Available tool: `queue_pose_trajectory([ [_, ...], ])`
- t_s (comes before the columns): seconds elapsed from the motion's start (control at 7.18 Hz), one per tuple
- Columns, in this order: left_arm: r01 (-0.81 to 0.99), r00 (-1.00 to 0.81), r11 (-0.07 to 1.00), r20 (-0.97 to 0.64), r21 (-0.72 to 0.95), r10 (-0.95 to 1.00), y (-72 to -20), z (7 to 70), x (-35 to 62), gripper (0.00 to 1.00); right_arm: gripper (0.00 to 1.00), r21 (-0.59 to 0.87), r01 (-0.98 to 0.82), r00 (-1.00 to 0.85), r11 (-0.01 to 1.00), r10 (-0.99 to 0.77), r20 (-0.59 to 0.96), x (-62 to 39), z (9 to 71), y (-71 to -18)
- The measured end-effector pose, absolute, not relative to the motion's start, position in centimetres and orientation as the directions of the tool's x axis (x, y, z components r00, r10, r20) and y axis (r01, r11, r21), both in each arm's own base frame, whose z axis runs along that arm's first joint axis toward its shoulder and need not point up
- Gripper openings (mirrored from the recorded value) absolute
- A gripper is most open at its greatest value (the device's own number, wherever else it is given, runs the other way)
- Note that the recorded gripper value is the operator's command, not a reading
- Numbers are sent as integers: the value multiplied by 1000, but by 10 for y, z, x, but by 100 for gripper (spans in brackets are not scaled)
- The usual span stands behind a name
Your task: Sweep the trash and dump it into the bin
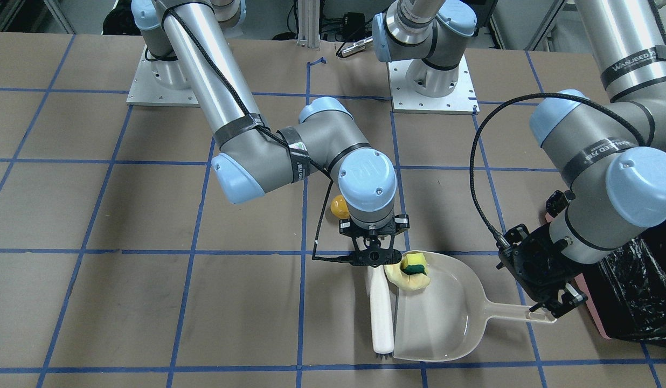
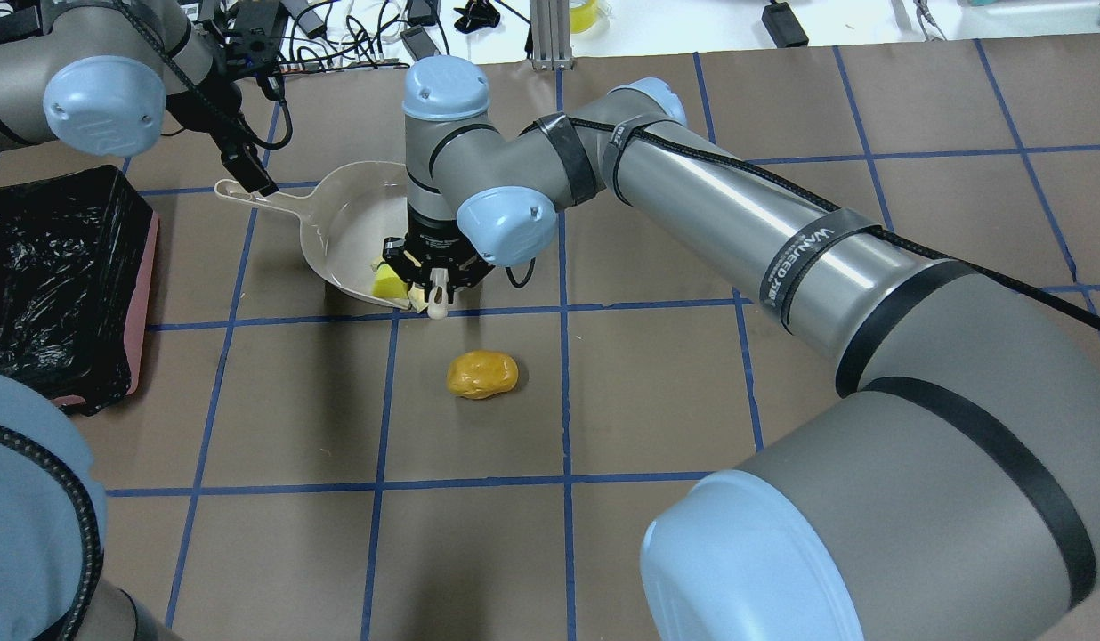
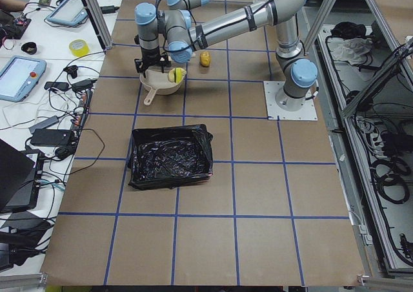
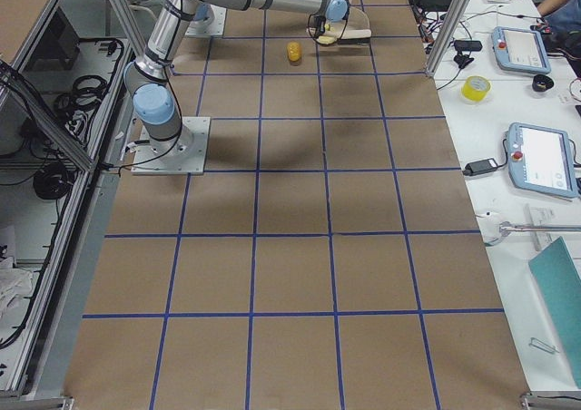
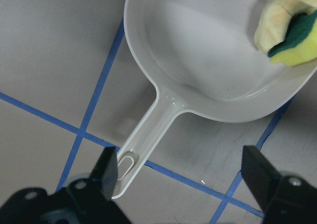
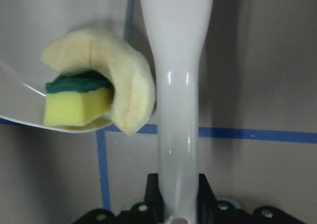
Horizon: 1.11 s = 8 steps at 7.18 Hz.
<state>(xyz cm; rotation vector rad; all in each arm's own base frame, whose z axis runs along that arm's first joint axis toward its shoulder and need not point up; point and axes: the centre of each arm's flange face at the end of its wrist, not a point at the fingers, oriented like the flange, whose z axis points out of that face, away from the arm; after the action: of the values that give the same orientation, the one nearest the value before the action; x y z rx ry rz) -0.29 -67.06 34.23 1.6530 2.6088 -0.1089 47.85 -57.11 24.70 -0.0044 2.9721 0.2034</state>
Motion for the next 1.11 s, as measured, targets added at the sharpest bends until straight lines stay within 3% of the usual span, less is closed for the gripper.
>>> queue_pose_trajectory([
  [0.42,944,-328,325,-80,-52,941,-679,326,12,88,0,159,53,-998,986,58,-24,389,286,-591],
  [0.84,993,-117,114,-87,-32,989,-696,282,23,88,0,187,111,-993,976,116,-21,279,300,-582],
  [1.11,1000,-16,17,-73,14,997,-701,257,37,88,0,166,166,-984,972,173,-32,283,294,-563],
])
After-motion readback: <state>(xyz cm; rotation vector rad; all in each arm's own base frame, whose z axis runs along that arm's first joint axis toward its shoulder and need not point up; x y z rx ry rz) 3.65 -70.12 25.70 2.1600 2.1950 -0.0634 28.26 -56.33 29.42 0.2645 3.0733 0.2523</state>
